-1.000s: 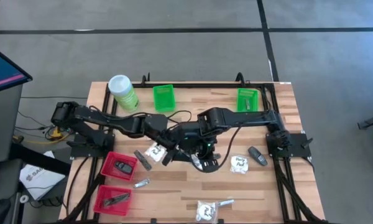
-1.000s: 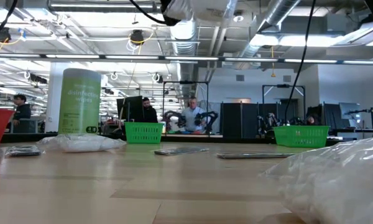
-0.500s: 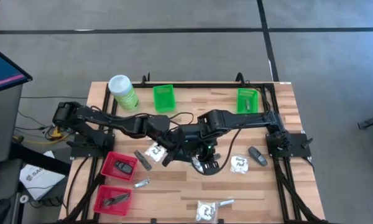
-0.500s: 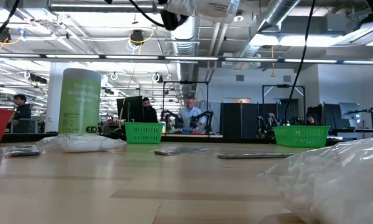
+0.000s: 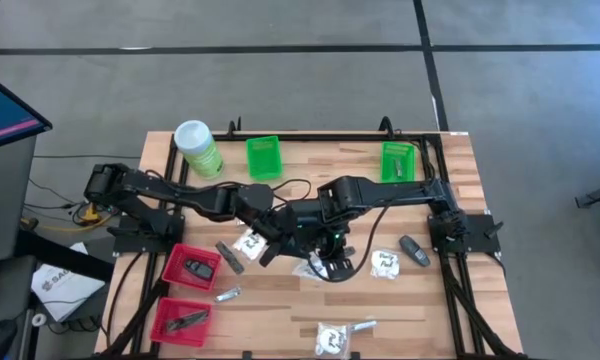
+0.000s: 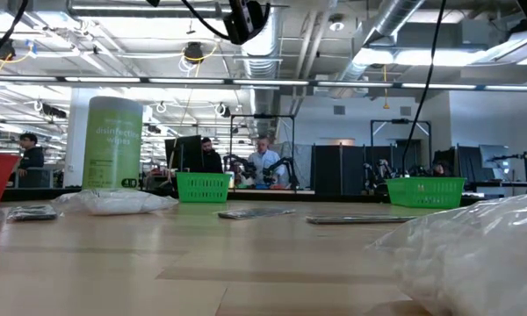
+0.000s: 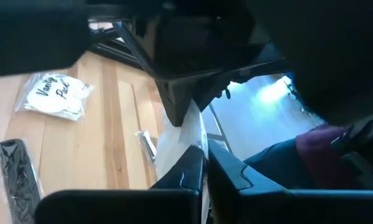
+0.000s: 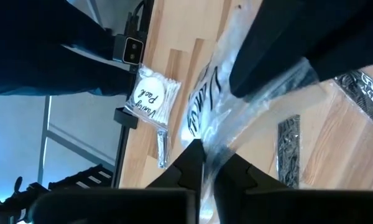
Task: Pick & Place Travel size toiletries
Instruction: Put the white vanity pack into the top left green basket
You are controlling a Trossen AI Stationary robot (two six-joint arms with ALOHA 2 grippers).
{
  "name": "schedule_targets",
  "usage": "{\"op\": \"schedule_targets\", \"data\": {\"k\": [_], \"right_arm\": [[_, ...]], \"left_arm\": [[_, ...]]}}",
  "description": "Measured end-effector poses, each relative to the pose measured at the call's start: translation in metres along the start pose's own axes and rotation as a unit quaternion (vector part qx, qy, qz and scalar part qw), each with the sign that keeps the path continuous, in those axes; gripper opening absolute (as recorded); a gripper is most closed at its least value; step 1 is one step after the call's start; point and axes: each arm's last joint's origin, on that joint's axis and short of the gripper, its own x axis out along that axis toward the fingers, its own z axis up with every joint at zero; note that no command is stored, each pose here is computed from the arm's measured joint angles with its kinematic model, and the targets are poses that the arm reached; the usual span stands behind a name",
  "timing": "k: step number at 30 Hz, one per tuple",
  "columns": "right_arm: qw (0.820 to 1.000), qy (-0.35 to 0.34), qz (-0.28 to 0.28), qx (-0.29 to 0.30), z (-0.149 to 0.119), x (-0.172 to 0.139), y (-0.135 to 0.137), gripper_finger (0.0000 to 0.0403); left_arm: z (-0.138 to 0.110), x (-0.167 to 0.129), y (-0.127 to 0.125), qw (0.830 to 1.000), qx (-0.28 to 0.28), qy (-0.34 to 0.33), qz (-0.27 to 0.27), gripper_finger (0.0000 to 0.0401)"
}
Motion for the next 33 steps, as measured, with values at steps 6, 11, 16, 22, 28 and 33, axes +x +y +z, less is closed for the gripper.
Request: {"op": "schedule_targets", "data": {"k": [6, 11, 16, 22, 28, 33], "right_arm": [[0.999, -0.034, -0.003, 0.001, -0.006, -0.024, 0.004, 0.0088], [0.995, -0.094, -0.025, 0.038, -0.023, -0.067, 0.001, 0.0153], [0.978, -0.195, -0.042, 0.068, -0.040, -0.114, -0.001, 0.0204], [0.930, -0.362, -0.050, 0.034, -0.057, -0.172, 0.012, 0.0228], [0.866, -0.498, -0.047, -0.004, -0.062, -0.212, 0.025, 0.0223], [0.853, -0.520, -0.046, -0.014, -0.058, -0.215, 0.026, 0.0214]], "left_arm": [[0.002, -0.006, -0.003, 1.000, -0.012, -0.011, 0.023, 0.0001], [0.002, -0.013, -0.005, 0.998, -0.018, -0.010, 0.055, 0.0001], [0.007, -0.031, -0.014, 0.994, -0.010, -0.055, 0.090, 0.0000], [0.013, -0.066, -0.029, 0.981, 0.005, -0.141, 0.135, 0.0000], [0.029, -0.101, -0.054, 0.955, 0.043, -0.264, 0.129, 0.0000], [0.039, -0.123, -0.069, 0.931, 0.080, -0.333, 0.122, 0.0000]]}}
